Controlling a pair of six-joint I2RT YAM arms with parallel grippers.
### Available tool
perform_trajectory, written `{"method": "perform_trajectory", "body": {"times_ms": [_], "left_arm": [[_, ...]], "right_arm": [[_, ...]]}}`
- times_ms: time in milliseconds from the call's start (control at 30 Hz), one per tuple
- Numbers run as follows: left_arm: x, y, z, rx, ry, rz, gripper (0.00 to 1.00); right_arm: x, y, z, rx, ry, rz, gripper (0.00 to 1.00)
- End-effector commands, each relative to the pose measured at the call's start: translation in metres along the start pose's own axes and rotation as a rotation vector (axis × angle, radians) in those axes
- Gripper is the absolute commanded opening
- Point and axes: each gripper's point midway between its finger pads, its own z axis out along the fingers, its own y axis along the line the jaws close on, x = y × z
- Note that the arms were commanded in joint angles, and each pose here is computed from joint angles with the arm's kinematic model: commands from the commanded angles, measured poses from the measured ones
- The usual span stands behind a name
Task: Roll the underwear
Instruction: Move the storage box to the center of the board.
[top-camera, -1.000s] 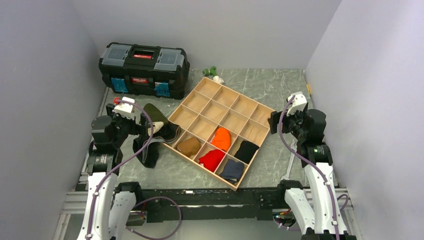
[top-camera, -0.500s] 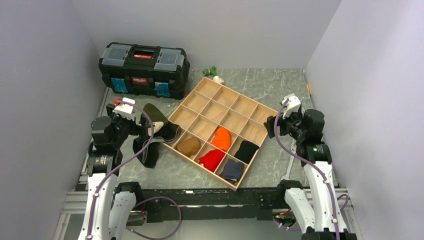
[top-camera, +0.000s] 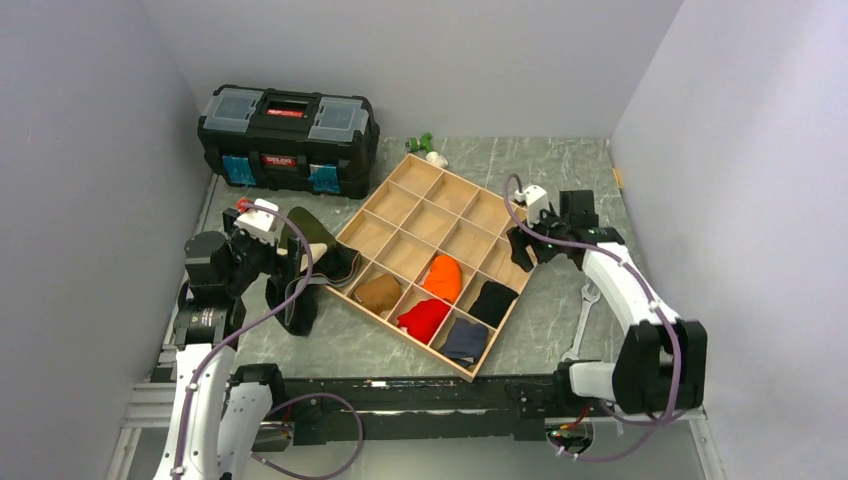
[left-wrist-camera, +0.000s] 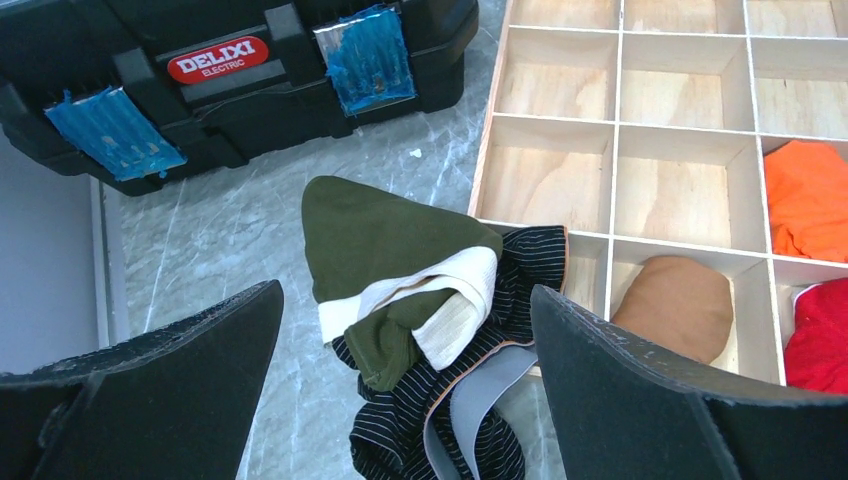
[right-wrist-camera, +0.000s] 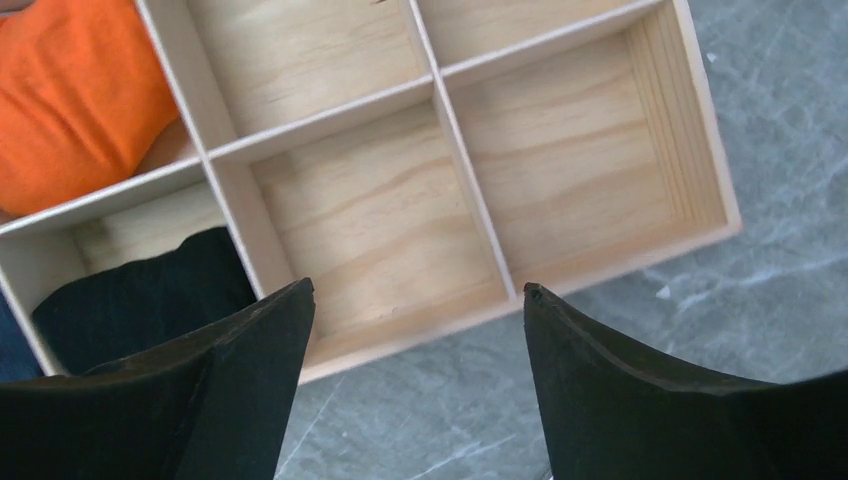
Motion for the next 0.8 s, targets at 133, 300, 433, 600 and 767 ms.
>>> {"method": "perform_trajectory", "body": {"times_ms": [133,300,433,600,767], "left_arm": [[-0.01,-0.003,0.001,0.036,-0.026,0.026,0.99],[-0.008,-0.003,0.002,0.038,-0.023,0.027,0.99],[-0.008,-0.004,0.002,0.041,-0.023,0.028,0.99],[-0.007,-0.005,0.003,0.046,-0.021,0.029,0.99],[-0.006,-0.004,0.003,0.048,-0.019,0.032,0.99]], "right_arm": [[-0.002,-0.032,0.045,0.024,0.144,-0.144,0.65],[0.022,-0.05,0.064,0.044,0.267,-0.201,0.44],[0.041,-0.07,0.058,0.06,0.337,-0.223,0.24],[0.065,-0.111,0.034,0.108,0.409,-0.24,0.12],[0.069,-0.168,0.017,0.197,0.442,-0.219,0.12]]}}
